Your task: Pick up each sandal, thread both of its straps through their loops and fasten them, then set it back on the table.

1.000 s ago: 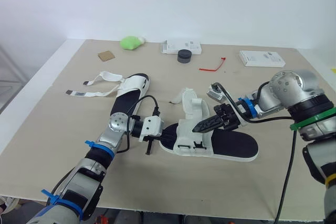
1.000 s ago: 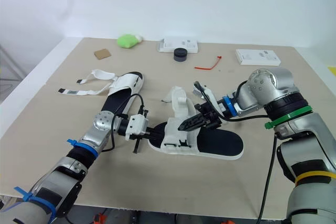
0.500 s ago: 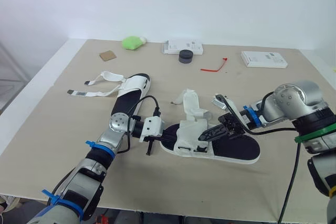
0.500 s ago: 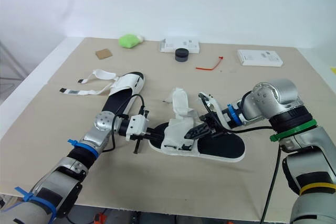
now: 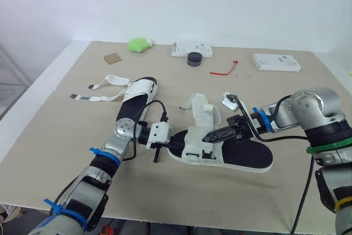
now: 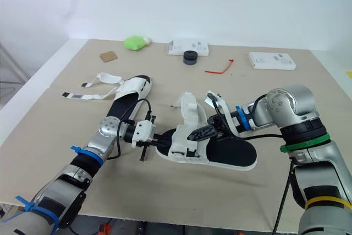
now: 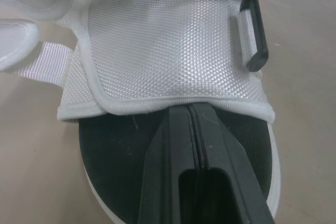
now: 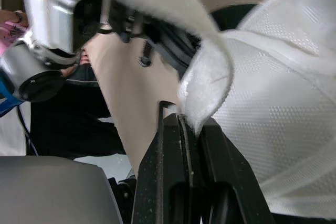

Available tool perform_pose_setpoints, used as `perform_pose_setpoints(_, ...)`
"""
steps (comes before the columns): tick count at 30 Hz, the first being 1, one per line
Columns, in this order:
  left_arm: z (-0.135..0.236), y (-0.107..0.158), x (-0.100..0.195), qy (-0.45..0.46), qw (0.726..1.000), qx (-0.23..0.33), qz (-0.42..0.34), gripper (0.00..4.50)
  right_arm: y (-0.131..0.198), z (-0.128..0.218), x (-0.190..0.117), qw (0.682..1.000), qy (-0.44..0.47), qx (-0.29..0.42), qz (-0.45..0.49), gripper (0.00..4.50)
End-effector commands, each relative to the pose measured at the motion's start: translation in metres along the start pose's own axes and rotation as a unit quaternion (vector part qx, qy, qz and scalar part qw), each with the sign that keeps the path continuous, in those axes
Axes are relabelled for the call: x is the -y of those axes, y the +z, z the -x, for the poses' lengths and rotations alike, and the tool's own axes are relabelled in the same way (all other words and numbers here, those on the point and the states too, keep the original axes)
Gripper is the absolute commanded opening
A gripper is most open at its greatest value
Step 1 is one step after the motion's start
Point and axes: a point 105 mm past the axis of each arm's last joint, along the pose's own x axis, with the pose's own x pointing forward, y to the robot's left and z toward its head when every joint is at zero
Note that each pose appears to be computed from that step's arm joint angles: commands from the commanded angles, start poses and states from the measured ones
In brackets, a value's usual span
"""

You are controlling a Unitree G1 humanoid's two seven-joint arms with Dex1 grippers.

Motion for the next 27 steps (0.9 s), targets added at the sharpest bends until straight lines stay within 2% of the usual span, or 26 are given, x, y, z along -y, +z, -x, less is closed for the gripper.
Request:
perform_pose_setpoints(1,-0.004,-0.058,0.055,-0.085,0.986,-0.098,0.105,0.0,-0.002,0.003,-0.015,0.999,0.031,-0.002,0.023,0.01)
perform_pose_setpoints(10,-0.003,-0.058,0.057,-0.087,0.986,-0.097,0.106,0.0,-0.007,0.003,-0.015,0.999,0.03,-0.008,0.032,0.01)
perform_pose_setpoints(27,-0.003,-0.058,0.057,-0.087,0.986,-0.097,0.107,0.0,-0.009,0.008,-0.005,0.995,-0.031,-0.041,0.091,0.01)
